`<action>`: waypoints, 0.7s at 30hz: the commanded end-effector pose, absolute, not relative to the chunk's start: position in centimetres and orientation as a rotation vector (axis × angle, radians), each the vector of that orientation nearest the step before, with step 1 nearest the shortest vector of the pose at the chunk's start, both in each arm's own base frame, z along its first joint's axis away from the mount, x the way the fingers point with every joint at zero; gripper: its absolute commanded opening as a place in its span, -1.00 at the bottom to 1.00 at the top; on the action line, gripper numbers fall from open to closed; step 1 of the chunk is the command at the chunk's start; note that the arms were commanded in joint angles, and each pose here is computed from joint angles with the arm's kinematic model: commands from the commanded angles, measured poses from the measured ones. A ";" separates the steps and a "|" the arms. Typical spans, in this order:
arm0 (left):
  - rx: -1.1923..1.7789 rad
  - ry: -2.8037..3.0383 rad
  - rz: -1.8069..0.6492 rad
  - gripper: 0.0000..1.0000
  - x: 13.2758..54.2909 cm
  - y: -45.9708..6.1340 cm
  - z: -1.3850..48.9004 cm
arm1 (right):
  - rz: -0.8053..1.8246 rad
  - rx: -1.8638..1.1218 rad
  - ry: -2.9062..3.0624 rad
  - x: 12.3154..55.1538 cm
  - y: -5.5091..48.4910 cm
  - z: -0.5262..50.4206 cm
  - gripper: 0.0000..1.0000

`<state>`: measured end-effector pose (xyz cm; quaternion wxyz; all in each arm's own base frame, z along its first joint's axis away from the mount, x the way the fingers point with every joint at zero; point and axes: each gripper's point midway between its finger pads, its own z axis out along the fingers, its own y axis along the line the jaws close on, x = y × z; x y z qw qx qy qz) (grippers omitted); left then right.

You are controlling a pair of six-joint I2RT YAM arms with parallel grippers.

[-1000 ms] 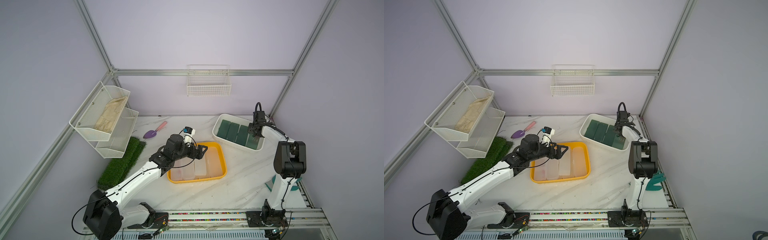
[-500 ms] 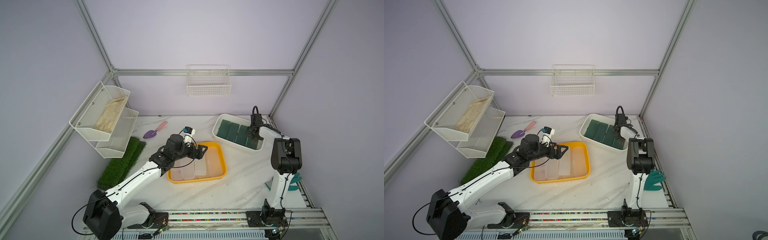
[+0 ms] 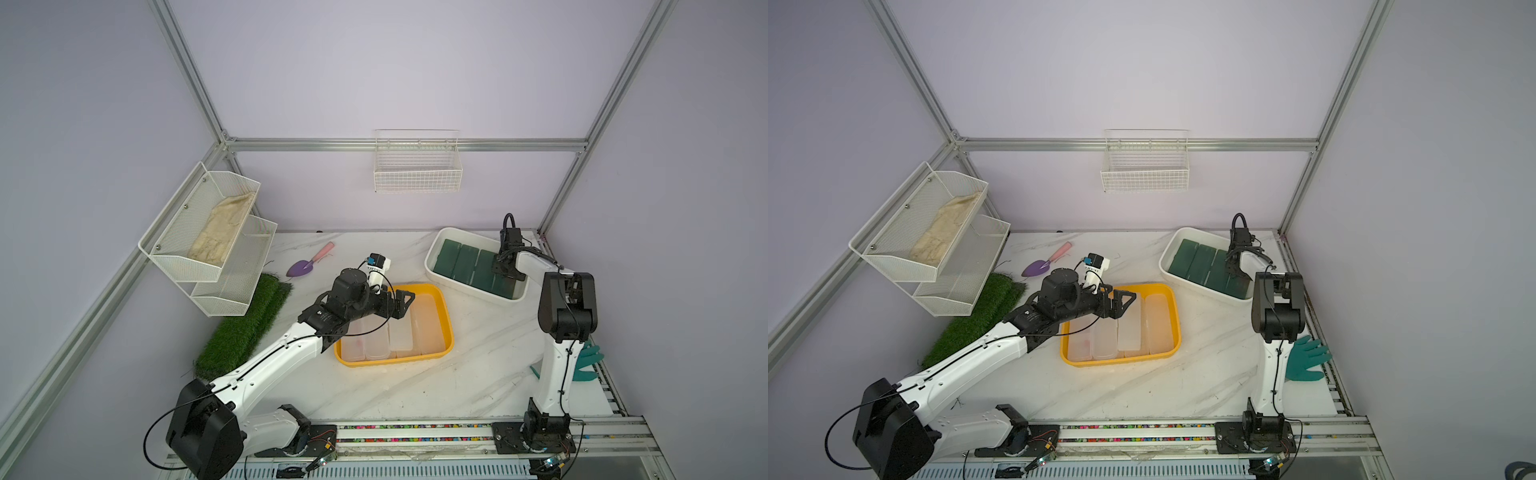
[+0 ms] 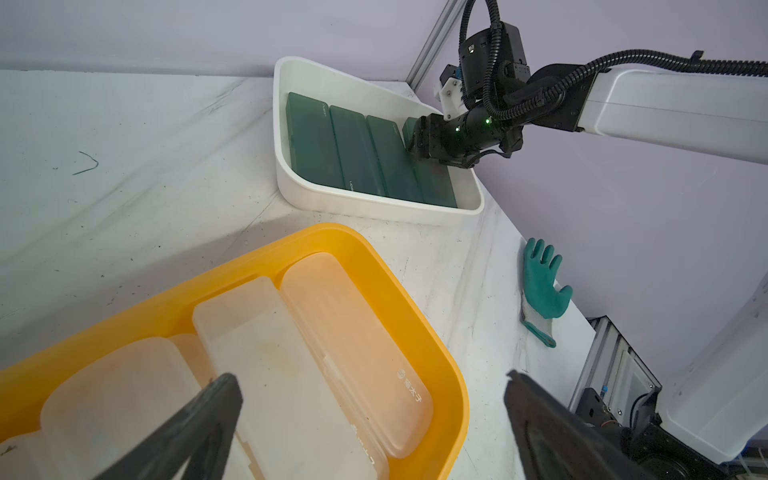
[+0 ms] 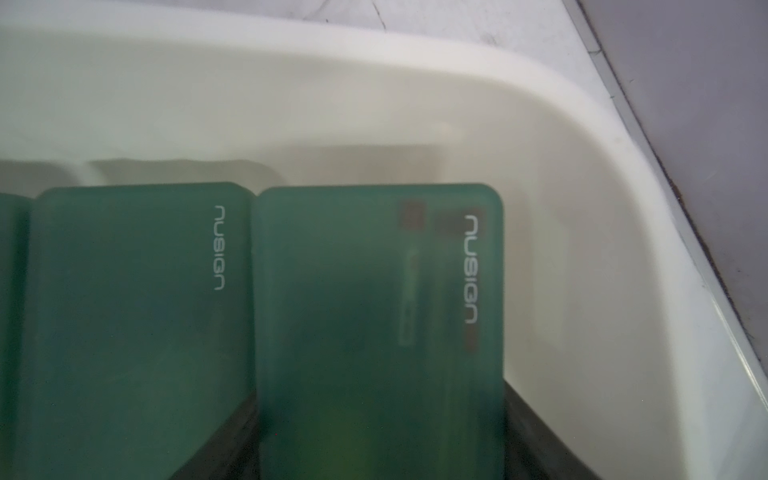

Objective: Place the pencil cases by color into the storage box
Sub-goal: Place the pencil case at the storage box.

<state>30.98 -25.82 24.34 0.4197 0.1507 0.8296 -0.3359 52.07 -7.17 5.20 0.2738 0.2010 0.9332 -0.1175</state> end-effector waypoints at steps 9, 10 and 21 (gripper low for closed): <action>0.395 2.023 -0.800 1.00 32.9 -26.2 26.7 | -0.295 0.526 2.553 51.9 -6.9 5.2 0.80; 0.392 2.025 -0.794 1.00 33.1 -26.1 26.7 | -0.280 0.524 2.543 52.1 -6.8 5.8 0.83; 0.190 2.166 -0.663 1.00 34.1 -22.3 24.3 | -0.041 0.474 2.284 52.7 -4.2 18.5 0.94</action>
